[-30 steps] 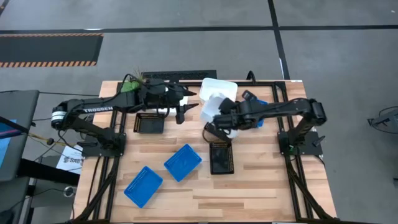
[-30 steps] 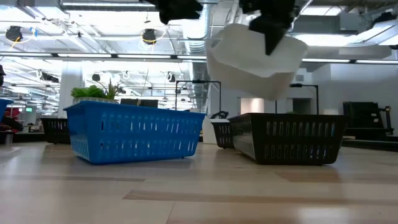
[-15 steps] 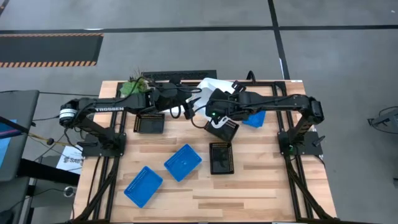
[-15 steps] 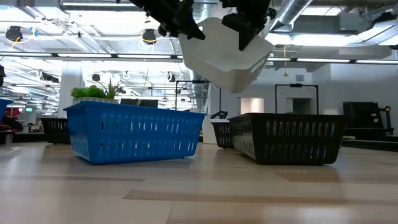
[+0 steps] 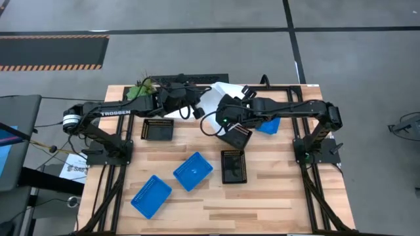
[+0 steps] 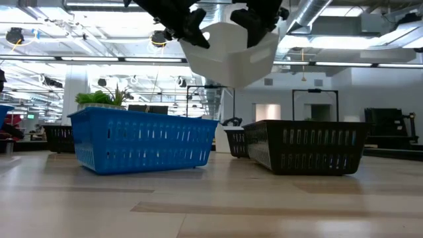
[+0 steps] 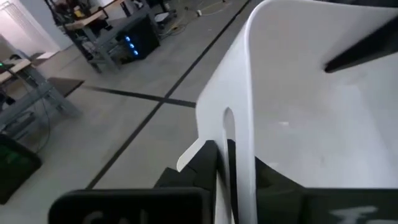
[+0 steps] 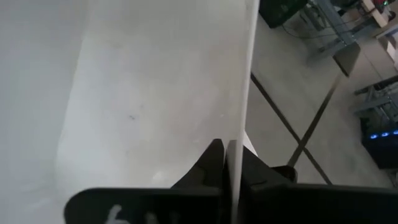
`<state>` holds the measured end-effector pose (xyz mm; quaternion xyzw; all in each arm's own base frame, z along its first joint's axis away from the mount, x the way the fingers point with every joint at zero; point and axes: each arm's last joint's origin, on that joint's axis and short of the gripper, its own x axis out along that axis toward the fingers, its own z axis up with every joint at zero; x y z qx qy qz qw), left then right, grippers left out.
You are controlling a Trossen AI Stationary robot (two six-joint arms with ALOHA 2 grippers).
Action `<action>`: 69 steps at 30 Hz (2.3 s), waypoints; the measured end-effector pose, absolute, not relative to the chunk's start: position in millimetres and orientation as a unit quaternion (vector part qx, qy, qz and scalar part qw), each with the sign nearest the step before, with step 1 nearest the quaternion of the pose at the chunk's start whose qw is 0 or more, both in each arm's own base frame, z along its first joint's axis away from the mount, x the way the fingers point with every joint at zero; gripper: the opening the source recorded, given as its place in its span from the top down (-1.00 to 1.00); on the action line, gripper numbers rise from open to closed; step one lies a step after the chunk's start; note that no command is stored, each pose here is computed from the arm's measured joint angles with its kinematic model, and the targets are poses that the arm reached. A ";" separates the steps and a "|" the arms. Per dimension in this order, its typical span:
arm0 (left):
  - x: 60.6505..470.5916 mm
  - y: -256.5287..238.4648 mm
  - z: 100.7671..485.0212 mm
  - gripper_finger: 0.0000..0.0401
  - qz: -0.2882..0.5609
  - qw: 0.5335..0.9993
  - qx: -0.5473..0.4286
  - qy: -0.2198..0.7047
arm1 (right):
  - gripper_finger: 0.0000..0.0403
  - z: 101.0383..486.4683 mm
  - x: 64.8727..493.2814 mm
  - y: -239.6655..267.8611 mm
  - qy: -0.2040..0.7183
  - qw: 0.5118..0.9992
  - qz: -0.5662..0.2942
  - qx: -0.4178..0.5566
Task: Stack baskets by color
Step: Stack the bottom right white bin on top of the top left white bin
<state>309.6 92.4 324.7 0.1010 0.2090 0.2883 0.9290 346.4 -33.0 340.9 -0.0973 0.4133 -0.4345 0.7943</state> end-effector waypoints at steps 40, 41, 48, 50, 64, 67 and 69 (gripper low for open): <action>185.4 162.5 264.5 1.00 0.586 0.715 -0.244 0.293 | 0.16 426.9 236.9 28.8 0.305 0.876 -0.371 -0.052; 185.4 162.6 261.0 1.00 0.586 0.714 -0.247 0.292 | 0.16 425.6 238.4 29.0 0.307 0.875 -0.371 -0.053; 187.7 164.7 246.1 1.00 0.557 0.731 -0.280 0.276 | 0.17 419.0 245.4 30.2 0.325 0.868 -0.371 -0.065; 187.4 164.8 246.0 1.00 0.559 0.730 -0.279 0.277 | 0.18 417.8 246.1 30.4 0.328 0.866 -0.371 -0.067; 185.9 163.9 244.6 1.00 0.564 0.723 -0.280 0.285 | 0.20 416.8 247.2 31.1 0.331 0.865 -0.370 -0.069; 183.2 163.2 243.4 1.00 0.583 0.708 -0.271 0.292 | 0.21 416.8 247.2 31.1 0.331 0.865 -0.370 -0.069; 182.4 163.3 243.2 1.00 0.588 0.705 -0.268 0.292 | 0.21 416.8 247.2 31.1 0.331 0.866 -0.370 -0.069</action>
